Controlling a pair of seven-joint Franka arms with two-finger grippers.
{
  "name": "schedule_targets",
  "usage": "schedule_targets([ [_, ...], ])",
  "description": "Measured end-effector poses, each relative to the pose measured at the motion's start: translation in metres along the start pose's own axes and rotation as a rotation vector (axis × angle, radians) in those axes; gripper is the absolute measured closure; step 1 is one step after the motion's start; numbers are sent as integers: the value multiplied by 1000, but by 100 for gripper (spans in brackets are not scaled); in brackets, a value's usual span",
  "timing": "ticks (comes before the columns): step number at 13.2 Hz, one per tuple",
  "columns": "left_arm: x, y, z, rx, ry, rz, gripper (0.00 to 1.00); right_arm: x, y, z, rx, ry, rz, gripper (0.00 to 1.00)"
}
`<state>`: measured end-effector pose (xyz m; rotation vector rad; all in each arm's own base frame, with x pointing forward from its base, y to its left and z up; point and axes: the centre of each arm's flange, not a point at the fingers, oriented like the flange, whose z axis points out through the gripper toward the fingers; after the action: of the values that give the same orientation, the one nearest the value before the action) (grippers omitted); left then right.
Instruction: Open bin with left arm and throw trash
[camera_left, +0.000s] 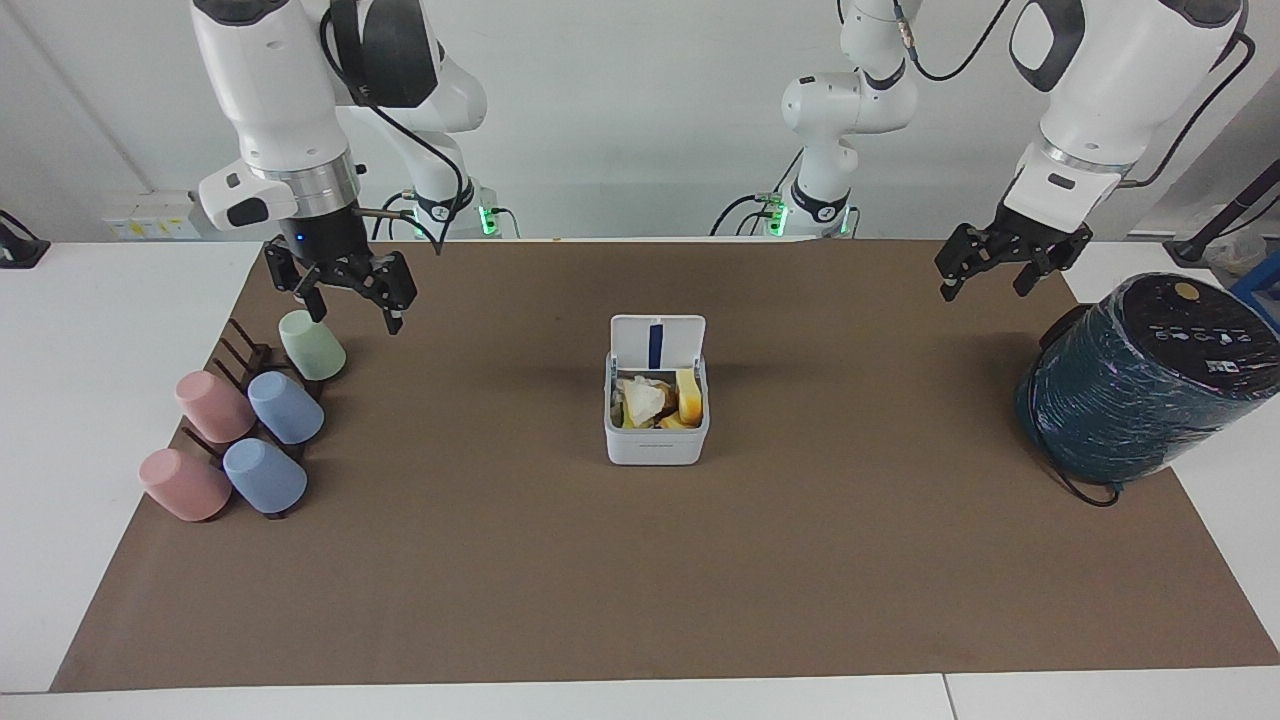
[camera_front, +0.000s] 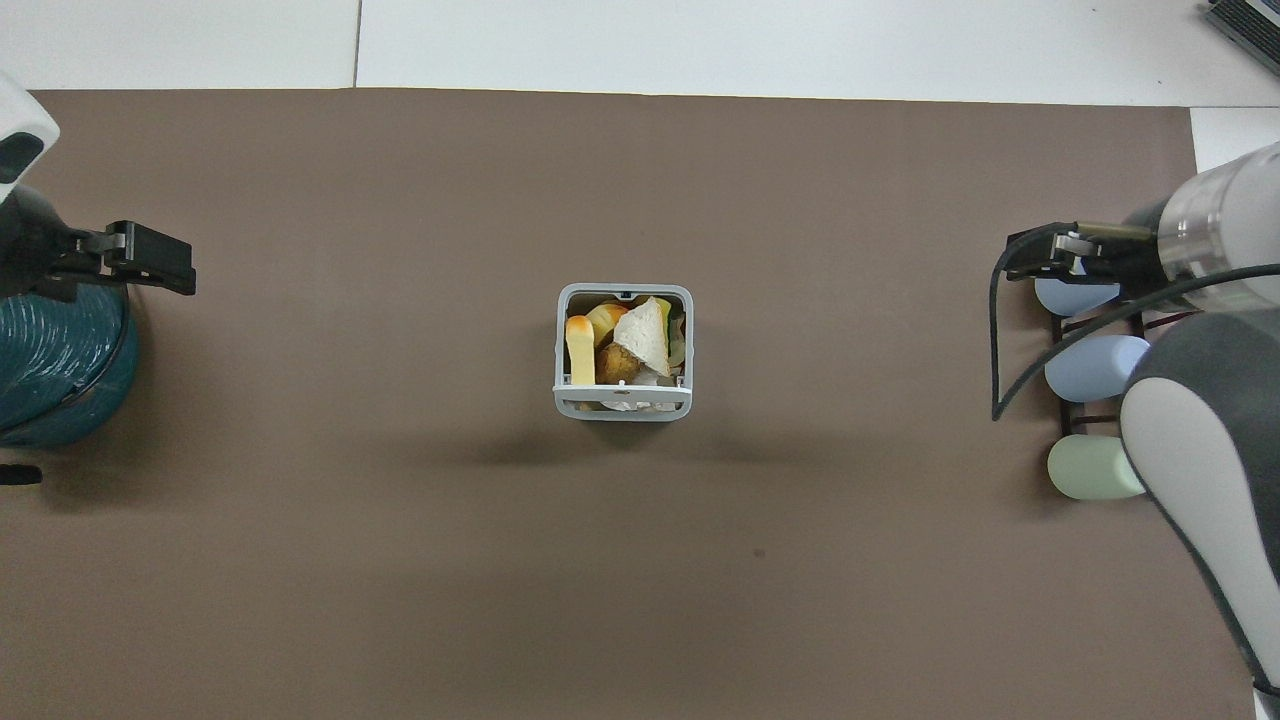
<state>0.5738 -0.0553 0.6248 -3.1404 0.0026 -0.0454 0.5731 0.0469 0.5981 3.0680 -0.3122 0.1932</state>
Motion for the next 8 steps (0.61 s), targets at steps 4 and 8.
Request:
schedule_targets([
  [4,0,0,0,0,2,0,0,2,37,-19,-21,-60,-59,0],
  [8,0,-1,0,0,3,-1,0,0,53,-23,-30,-101,-68,0],
])
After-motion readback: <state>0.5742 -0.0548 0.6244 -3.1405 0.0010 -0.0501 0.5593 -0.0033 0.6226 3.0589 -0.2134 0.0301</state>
